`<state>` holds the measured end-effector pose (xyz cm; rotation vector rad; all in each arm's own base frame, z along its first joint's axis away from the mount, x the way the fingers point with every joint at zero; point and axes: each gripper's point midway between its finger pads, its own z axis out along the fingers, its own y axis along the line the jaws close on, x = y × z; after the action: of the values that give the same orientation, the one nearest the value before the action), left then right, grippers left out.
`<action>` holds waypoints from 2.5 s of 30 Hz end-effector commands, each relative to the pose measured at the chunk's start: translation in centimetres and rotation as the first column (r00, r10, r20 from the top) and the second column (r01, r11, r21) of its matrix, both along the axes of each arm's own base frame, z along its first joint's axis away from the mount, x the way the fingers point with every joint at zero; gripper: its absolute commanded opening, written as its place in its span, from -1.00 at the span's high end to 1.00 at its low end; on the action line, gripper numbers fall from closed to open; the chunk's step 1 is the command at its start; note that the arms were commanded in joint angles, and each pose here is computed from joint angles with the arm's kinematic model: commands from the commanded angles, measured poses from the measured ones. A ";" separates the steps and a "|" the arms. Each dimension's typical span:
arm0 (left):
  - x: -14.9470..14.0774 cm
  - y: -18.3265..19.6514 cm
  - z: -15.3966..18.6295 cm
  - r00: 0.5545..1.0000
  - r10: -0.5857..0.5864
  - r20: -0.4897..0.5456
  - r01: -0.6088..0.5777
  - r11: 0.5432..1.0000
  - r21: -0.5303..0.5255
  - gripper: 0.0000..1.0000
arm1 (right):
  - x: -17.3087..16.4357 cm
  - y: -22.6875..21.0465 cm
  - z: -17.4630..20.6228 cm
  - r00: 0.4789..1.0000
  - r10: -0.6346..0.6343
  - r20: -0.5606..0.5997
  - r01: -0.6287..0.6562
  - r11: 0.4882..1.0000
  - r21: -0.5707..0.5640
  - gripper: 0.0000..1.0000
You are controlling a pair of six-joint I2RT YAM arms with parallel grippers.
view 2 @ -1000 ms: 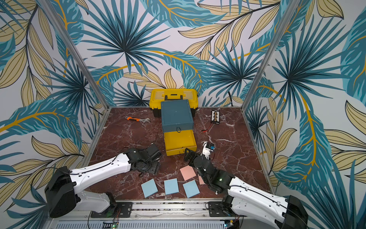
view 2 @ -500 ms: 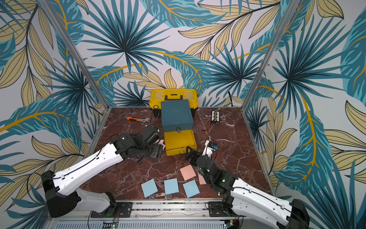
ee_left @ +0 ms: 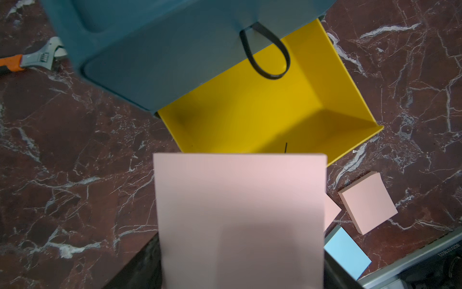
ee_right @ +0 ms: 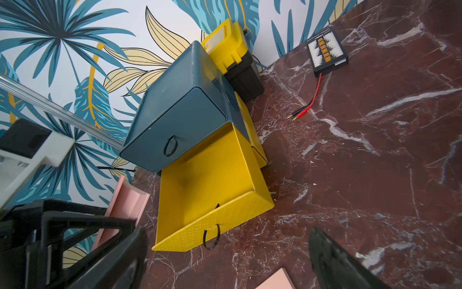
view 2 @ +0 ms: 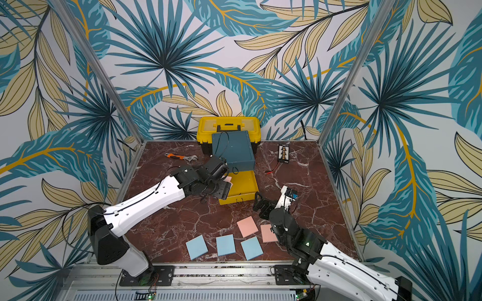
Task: Please put the sticky notes in the drawer by color
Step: Place the sticky notes in the drawer, then pick up the sticky notes from the center of the board.
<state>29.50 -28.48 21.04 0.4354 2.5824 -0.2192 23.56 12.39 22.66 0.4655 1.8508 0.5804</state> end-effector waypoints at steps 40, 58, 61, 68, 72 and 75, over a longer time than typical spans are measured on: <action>5.9 -3.4 -3.7 1.000 -0.008 -0.002 0.008 0.998 -0.056 -0.70 | -1.3 -3.4 -1.0 0.997 -0.075 -0.024 0.073 0.993 -0.096 -0.99; 3.1 -1.0 1.9 1.000 -0.001 0.006 0.001 0.996 -0.094 -0.97 | -1.0 -3.7 0.8 0.996 -0.089 0.003 0.088 0.987 -0.134 -0.99; 1.0 0.3 1.7 0.997 0.036 -0.070 -0.043 0.994 -0.102 -0.97 | -0.8 -3.4 1.4 0.997 -0.077 0.000 0.076 0.982 -0.174 -0.99; -4.5 1.4 -0.2 0.976 0.067 -0.207 -0.105 0.979 -0.174 -0.97 | -0.9 -2.4 1.7 0.998 0.004 -0.061 -0.022 0.956 -0.293 -0.99; -5.3 3.4 -1.1 0.972 0.141 -0.189 -0.177 0.966 -0.190 -0.97 | -1.9 -3.0 -0.6 0.978 -0.008 -0.210 -0.071 0.927 -0.369 -0.99; -5.6 4.7 -1.2 0.966 0.196 -0.168 -0.228 0.951 -0.207 -0.98 | -3.3 -2.3 -2.7 0.943 0.045 -0.329 -0.169 0.918 -0.360 -0.92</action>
<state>23.45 -24.44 18.66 0.1763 2.7463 -0.4392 22.27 10.51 23.13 0.2689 2.0752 0.2630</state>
